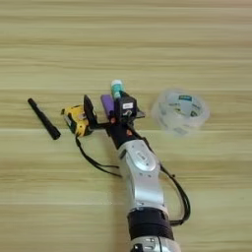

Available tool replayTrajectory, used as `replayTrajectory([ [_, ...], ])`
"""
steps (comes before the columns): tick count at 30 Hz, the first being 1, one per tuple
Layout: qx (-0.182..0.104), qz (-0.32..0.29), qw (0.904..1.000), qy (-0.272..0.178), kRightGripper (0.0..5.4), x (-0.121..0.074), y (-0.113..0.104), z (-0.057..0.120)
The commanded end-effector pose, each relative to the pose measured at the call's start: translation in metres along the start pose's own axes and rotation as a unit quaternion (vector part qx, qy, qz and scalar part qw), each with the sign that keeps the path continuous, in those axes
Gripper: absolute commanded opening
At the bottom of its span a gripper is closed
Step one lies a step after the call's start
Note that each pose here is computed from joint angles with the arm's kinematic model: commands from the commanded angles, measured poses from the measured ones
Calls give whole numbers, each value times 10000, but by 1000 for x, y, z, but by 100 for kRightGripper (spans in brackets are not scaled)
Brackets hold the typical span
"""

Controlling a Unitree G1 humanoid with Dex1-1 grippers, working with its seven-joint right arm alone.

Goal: Move the objects on the table

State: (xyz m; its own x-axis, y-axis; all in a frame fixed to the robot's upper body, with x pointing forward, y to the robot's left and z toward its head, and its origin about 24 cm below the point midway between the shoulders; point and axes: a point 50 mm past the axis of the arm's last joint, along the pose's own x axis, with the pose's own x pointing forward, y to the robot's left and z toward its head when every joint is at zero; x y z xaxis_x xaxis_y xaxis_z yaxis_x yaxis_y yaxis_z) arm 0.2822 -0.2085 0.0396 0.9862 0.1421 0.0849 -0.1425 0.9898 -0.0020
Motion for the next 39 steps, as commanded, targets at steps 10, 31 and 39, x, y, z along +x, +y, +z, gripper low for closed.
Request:
replayTrajectory([
  [10, -335, -506, 9976, -325, 536, 30, -32, 21],
  [31, -225, -877, 9959, 34, 536, 36, -50, 5],
  [39, -46, -1014, 9948, 52, 536, 36, -55, 4],
])
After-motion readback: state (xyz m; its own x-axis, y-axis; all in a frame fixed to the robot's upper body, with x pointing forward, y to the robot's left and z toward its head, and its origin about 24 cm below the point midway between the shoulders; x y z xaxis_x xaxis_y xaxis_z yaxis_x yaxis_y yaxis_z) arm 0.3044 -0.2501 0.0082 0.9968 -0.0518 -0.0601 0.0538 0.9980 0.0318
